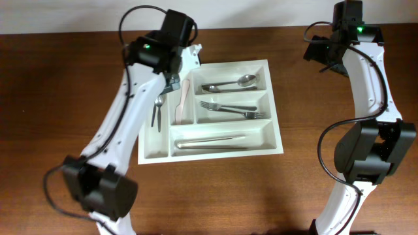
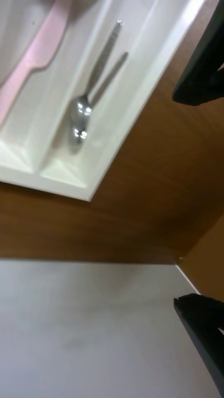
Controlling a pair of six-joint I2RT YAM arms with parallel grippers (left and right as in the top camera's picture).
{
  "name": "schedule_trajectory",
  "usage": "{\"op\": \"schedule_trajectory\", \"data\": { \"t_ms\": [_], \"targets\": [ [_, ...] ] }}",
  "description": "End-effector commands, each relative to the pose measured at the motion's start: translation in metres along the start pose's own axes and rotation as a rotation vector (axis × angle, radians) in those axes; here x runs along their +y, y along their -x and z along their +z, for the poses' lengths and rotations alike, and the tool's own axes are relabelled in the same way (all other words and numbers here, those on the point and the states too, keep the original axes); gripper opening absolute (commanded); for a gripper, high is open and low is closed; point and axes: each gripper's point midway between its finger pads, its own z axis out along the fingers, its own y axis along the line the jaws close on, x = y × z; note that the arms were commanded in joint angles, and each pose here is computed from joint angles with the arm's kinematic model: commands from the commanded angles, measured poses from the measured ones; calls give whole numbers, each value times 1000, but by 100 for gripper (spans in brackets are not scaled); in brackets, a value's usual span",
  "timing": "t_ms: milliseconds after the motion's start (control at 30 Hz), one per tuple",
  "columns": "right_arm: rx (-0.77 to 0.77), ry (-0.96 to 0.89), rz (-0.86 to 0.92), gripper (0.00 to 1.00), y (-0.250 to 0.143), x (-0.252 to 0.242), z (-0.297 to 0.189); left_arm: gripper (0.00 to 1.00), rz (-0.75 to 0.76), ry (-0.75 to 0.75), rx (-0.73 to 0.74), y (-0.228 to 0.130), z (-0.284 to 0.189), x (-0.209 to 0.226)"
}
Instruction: Pack container
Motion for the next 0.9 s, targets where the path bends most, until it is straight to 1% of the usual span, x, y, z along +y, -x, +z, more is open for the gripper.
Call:
{"op": "schedule_trajectory", "data": {
  "t_ms": [0, 67, 167, 233, 300, 400, 500, 667, 867],
  "targets": [
    [6, -11, 8, 99, -2, 0, 5, 99, -129, 139, -75, -39, -72, 38],
    [6, -11, 8, 99, -2, 0, 5, 99, -183, 150, -110, -55, -95, 40],
    [6, -11, 8, 99, -2, 0, 5, 99, -348, 139, -228, -72, -133, 38],
    [6, -11, 8, 99, -2, 0, 5, 99, -415, 97, -326, -79, -156, 30],
    [6, -11, 8, 99, -2, 0, 5, 99, -438, 64, -473, -78, -182, 26],
    [6, -11, 8, 99, -2, 0, 5, 99, -456, 60, -695, -77, -225, 29],
    [6, -11, 8, 99, -2, 0, 5, 99, -468, 131, -830, -78, -254, 37],
    [6, -11, 8, 99, -2, 0, 5, 99, -453, 320, -940, -78, -267, 48],
    [6, -11, 8, 99, -2, 0, 5, 99, -507, 415, -1039, -77, -245, 26]
  ]
}}
